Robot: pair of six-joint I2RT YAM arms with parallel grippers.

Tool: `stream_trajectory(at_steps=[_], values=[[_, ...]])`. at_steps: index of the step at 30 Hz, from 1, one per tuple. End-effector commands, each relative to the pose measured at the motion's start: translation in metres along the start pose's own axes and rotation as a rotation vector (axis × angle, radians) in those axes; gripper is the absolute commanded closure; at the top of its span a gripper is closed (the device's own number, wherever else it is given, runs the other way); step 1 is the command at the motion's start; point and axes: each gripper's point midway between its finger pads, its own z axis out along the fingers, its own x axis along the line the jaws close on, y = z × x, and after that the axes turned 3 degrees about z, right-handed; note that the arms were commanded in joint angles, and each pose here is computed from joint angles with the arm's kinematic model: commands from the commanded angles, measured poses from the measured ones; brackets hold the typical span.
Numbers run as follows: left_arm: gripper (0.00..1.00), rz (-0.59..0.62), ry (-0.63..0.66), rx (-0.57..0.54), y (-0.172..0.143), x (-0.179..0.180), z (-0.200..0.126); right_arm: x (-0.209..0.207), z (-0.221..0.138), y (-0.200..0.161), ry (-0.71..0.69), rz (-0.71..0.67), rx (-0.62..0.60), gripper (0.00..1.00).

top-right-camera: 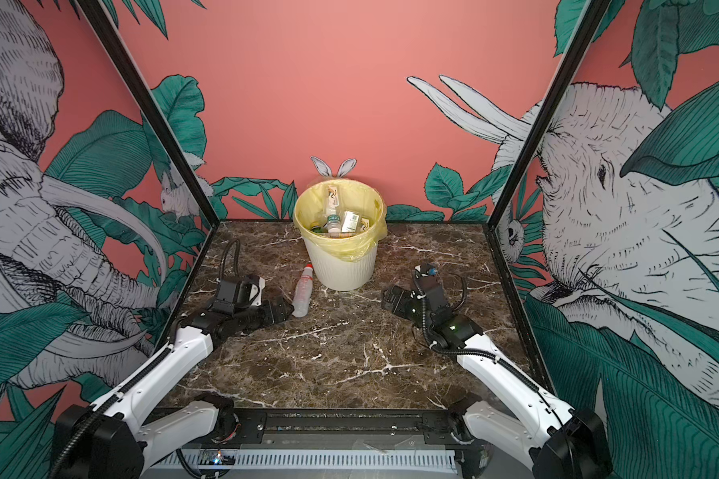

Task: Throw the plastic bottles in the bin
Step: Pick up the plastic bottle from the center of the table.

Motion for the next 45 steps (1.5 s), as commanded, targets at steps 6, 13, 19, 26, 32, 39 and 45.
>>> stream_trajectory(at_steps=[6, 13, 19, 26, 32, 39, 45], values=[[0.01, 0.022, -0.039, -0.002, 0.021, -0.015, 0.007, 0.005, 0.003, 0.003, 0.033, 0.016, -0.015, 0.01], [0.01, 0.033, -0.048, 0.033, 0.030, -0.019, 0.026, 0.003, 0.004, 0.000, 0.031, 0.023, -0.010, 0.01], [0.03, 0.018, -0.068, 0.066, 0.030, -0.021, 0.047, 0.002, 0.004, -0.001, 0.030, 0.031, -0.008, 0.01], [0.05, 0.016, -0.066, 0.095, 0.027, -0.019, 0.064, 0.002, 0.005, 0.000, 0.027, 0.029, -0.006, 0.01], [0.08, 0.018, -0.056, 0.120, 0.024, -0.016, 0.077, 0.002, 0.008, -0.001, 0.028, 0.034, 0.000, 0.01], [0.09, 0.038, -0.019, 0.101, 0.026, -0.010, 0.085, 0.003, 0.008, -0.002, 0.035, 0.044, 0.006, 0.01], [0.11, 0.026, -0.017, 0.112, 0.024, -0.008, 0.097, 0.001, 0.006, 0.001, 0.032, 0.054, -0.015, 0.01]])
